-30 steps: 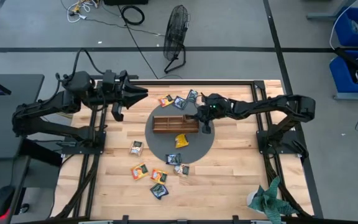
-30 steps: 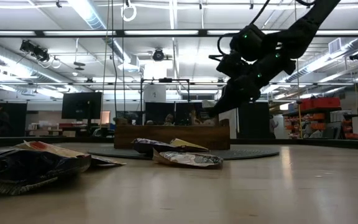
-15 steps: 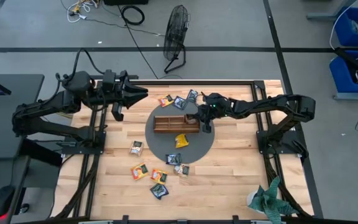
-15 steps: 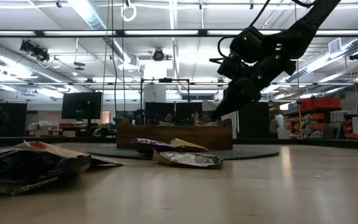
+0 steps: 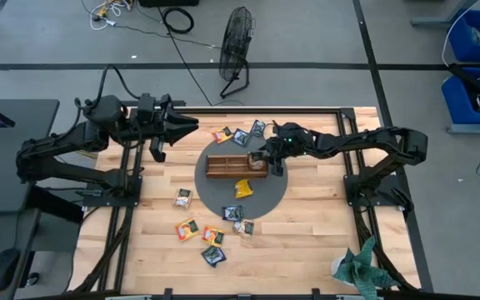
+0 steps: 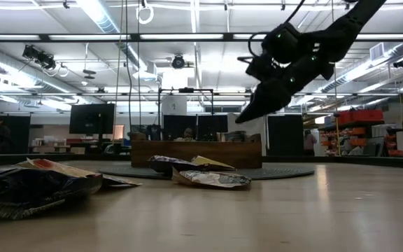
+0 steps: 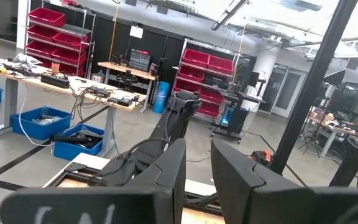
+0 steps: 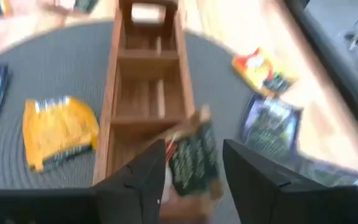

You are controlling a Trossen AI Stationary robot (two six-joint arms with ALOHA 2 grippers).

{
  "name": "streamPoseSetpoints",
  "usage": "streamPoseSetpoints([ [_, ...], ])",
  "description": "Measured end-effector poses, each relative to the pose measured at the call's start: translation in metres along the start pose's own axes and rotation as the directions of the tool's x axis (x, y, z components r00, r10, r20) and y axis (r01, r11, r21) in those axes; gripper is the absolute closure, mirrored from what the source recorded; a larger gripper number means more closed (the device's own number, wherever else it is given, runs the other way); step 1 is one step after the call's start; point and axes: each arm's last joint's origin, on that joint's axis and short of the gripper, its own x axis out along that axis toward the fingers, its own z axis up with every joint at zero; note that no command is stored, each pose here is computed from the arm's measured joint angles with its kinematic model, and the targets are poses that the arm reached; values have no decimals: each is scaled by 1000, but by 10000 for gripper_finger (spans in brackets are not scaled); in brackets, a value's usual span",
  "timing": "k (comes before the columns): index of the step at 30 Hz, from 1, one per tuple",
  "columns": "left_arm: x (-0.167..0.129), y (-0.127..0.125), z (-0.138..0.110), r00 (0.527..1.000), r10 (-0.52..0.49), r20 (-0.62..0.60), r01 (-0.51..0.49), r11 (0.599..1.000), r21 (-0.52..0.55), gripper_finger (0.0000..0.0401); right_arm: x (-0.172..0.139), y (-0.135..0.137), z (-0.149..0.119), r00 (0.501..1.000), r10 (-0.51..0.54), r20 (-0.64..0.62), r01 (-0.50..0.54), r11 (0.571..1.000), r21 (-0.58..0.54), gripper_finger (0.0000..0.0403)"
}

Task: Pick & Place Tea
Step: Put the brown tea bag into the right section of the wooden organizer

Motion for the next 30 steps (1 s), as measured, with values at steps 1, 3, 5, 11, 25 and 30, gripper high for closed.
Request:
streamPoseSetpoints([
  [1,0,0,0,1000,0,0,0,1000,0,323,-4,0,4,1000,-10,20,10,1000,-4,231],
  [3,0,0,0,1000,0,0,0,1000,0,323,-13,-1,11,998,-20,58,20,1000,-3,229],
  [5,0,0,0,1000,0,0,0,1000,0,323,-24,1,19,995,-23,98,21,1000,20,228],
  [11,1,1,-2,1000,4,-15,-4,1000,0,323,-54,20,39,982,26,186,-52,989,138,229],
  [25,5,9,-33,951,77,-301,-76,997,16,323,-79,73,53,951,201,234,-265,921,286,333],
  [30,24,11,-52,912,39,-409,-43,999,-1,323,-90,80,58,940,212,268,-295,899,324,390],
])
